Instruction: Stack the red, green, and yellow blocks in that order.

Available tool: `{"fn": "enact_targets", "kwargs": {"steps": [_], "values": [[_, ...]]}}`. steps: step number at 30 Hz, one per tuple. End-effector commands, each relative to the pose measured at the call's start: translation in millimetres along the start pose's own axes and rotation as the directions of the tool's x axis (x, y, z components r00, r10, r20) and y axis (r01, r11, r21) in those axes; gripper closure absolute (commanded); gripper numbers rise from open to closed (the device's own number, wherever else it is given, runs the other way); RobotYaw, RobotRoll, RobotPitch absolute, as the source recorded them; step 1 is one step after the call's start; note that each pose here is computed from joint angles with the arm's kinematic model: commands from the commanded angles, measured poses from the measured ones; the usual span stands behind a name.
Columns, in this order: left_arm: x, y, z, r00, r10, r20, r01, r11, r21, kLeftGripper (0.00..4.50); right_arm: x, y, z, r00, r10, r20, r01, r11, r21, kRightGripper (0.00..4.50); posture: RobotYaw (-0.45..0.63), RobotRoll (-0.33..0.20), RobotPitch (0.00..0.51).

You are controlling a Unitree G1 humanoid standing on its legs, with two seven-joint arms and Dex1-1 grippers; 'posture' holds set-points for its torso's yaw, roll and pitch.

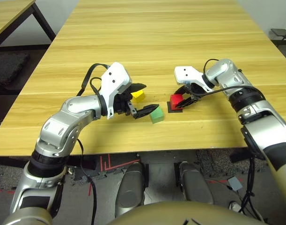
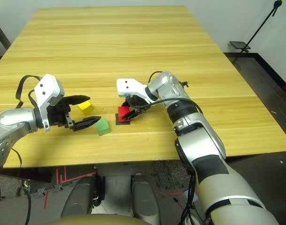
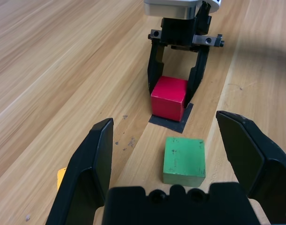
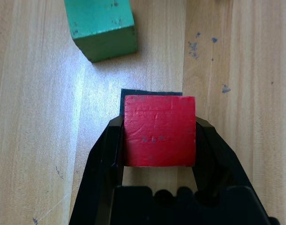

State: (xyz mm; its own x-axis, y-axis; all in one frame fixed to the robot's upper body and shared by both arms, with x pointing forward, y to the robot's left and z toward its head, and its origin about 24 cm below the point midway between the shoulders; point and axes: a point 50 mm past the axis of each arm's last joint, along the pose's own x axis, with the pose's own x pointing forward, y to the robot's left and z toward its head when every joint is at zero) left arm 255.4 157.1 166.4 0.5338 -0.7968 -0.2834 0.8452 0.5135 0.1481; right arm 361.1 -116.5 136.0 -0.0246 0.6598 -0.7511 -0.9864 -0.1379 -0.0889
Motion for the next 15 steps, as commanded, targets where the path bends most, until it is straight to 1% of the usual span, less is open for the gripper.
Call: {"fn": "enact_targets", "kwargs": {"steps": [1, 3, 4, 9, 12, 15], "values": [[-1.2, 1.3, -2.8, 0.999, 0.011, -0.049, -0.011, 1.000, 0.007, 0.00, 4.6, 3.5, -6.2, 1.000, 0.021, -0.009, -0.021, 1.000, 0.002, 1.14, 0.52, -0.203, 0.103], [-1.6, 1.8, -3.2, 0.998, 0.011, -0.059, -0.010, 1.000, 0.012, 0.00, 0.7, 3.8, -6.3, 1.000, 0.025, 0.005, -0.025, 1.000, 0.003, 0.50, 0.52, -0.203, 0.103], [-1.8, 1.5, -3.1, 0.998, 0.011, -0.062, -0.011, 1.000, 0.009, 0.00, -5.8, 3.0, -5.7, 1.000, 0.021, 0.022, -0.021, 1.000, 0.000, 0.05, 0.52, -0.199, 0.099], [0.4, -6.2, -3.9, 0.997, -0.052, -0.064, 0.053, 0.999, 0.005, 0.00, -43.3, 0.4, 1.0, 0.990, -0.014, 0.142, 0.015, 1.000, -0.003, 0.05, 0.50, -0.188, 0.094], [4.9, -11.1, -7.8, 0.994, -0.086, -0.068, 0.086, 0.996, -0.003, 0.00, -64.2, 2.5, 0.9, 0.983, -0.047, 0.175, 0.050, 0.999, -0.009, 0.05, 0.47, -0.180, 0.092], [10.6, -15.6, -13.3, 0.991, -0.117, -0.065, 0.116, 0.993, -0.027, 0.00, -75.7, 8.0, 0.2, 0.980, -0.050, 0.194, 0.053, 0.999, -0.008, 0.05, 0.45, -0.176, 0.093]]}}
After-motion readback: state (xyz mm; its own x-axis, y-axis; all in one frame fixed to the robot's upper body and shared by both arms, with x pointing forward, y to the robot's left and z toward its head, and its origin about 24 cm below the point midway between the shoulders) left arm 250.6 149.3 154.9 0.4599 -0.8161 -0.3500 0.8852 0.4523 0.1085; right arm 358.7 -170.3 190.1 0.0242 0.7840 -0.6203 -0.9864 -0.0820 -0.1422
